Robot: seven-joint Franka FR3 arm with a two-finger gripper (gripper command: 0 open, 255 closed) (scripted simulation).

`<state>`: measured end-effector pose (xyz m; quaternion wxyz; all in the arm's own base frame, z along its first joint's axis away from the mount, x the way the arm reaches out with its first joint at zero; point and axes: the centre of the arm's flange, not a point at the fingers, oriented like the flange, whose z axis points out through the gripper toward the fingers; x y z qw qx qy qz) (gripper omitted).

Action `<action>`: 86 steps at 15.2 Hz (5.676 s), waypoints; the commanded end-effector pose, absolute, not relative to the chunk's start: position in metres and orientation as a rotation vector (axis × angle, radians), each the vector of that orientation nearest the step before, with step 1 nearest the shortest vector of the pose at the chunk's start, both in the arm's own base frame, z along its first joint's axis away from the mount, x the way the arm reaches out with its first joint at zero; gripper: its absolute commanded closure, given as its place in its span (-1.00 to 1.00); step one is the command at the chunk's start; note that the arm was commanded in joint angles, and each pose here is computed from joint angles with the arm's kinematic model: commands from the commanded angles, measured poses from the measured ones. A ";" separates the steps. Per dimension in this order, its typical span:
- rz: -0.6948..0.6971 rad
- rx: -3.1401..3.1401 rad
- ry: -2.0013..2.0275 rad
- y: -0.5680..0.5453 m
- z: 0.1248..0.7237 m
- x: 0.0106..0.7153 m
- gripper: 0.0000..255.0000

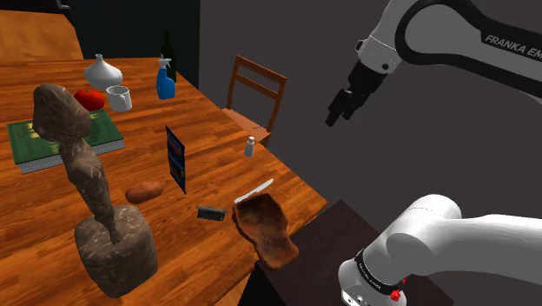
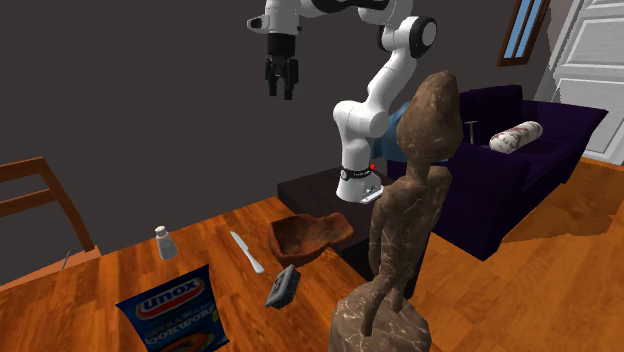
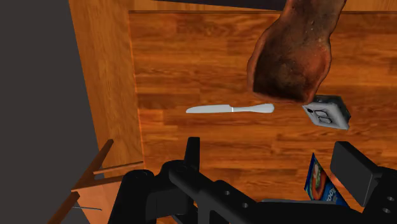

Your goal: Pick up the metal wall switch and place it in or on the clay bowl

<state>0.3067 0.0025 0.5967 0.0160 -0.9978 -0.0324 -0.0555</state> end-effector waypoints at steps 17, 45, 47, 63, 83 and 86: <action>-0.301 -3.238 -0.546 0.169 0.451 0.357 -1.00; -0.488 -3.294 -1.220 0.347 0.182 0.398 -1.00; -0.488 -3.294 -1.220 0.344 0.175 0.401 -1.00; -0.488 -3.294 -1.220 0.345 0.175 0.400 1.00; -0.544 -3.244 -0.376 0.332 0.150 0.448 -1.00; -0.544 -3.245 -0.378 0.326 0.147 0.450 1.00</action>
